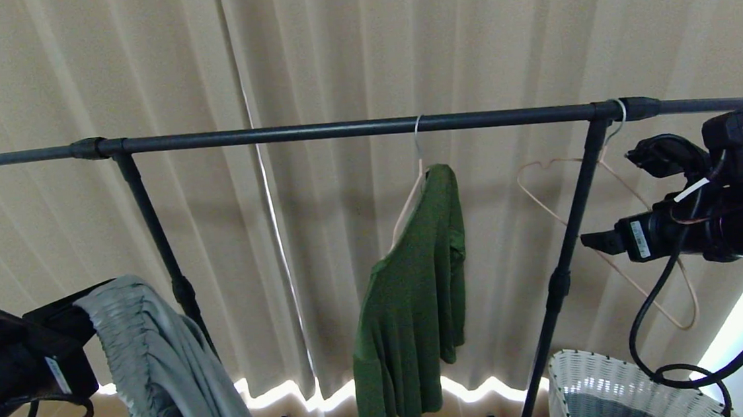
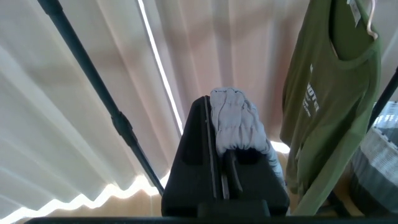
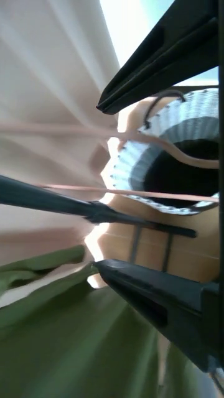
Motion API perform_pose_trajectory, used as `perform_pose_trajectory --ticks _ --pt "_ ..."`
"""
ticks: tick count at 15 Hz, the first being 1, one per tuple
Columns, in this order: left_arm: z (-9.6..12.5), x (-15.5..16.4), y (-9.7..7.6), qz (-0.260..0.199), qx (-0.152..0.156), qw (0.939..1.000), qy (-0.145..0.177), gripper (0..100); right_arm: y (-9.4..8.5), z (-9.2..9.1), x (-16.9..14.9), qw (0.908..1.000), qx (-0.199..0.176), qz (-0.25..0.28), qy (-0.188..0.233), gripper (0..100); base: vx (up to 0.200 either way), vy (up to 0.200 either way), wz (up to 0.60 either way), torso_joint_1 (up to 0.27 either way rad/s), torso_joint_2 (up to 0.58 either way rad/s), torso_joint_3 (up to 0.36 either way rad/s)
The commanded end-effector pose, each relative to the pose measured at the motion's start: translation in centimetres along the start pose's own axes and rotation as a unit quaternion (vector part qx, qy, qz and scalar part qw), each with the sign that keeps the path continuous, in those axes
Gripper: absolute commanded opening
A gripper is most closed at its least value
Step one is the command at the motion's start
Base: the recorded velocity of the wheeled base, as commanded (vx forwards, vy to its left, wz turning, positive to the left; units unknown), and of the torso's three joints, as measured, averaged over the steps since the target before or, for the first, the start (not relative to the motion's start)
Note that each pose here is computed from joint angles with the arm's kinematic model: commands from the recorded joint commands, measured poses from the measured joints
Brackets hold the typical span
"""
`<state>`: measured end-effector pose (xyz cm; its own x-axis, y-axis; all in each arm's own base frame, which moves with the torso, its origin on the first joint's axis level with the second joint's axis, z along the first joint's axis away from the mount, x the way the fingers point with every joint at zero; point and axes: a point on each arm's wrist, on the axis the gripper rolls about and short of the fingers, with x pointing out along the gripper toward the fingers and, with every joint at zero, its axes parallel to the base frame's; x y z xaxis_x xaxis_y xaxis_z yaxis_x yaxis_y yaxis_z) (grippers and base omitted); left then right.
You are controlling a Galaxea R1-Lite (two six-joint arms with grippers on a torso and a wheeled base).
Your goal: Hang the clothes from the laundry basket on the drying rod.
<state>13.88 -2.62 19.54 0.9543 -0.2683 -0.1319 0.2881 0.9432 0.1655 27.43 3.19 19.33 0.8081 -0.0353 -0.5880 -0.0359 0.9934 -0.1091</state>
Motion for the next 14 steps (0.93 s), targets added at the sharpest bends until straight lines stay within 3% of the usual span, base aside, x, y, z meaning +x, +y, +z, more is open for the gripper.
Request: perform_pose_trajectory --ticks 1,2,3,14 --pt "-0.2 0.0 -0.1 -0.003 0.0 1.0 0.003 0 0.0 0.1 0.0 1.0 0.0 -0.001 -0.001 100 0.0 0.0 0.0 0.0 0.0 0.0" --pt "-0.2 0.0 -0.2 -0.006 0.0 1.0 0.003 0 -0.1 0.0 0.1 1.0 0.001 -0.002 0.001 100 0.0 0.0 0.0 0.0 0.0 0.0" --pt "-0.2 0.0 -0.2 -0.007 0.0 1.0 0.002 0 -0.1 0.0 0.1 1.0 0.001 -0.002 0.001 0 0.0 0.0 0.0 0.0 0.0 0.0" --pt "-0.2 0.0 -0.2 -0.007 0.002 1.0 0.002 0 -1.6 0.3 -2.9 0.9986 0.022 -0.025 -0.042 0 0.0 0.0 0.0 0.0 0.0 0.0"
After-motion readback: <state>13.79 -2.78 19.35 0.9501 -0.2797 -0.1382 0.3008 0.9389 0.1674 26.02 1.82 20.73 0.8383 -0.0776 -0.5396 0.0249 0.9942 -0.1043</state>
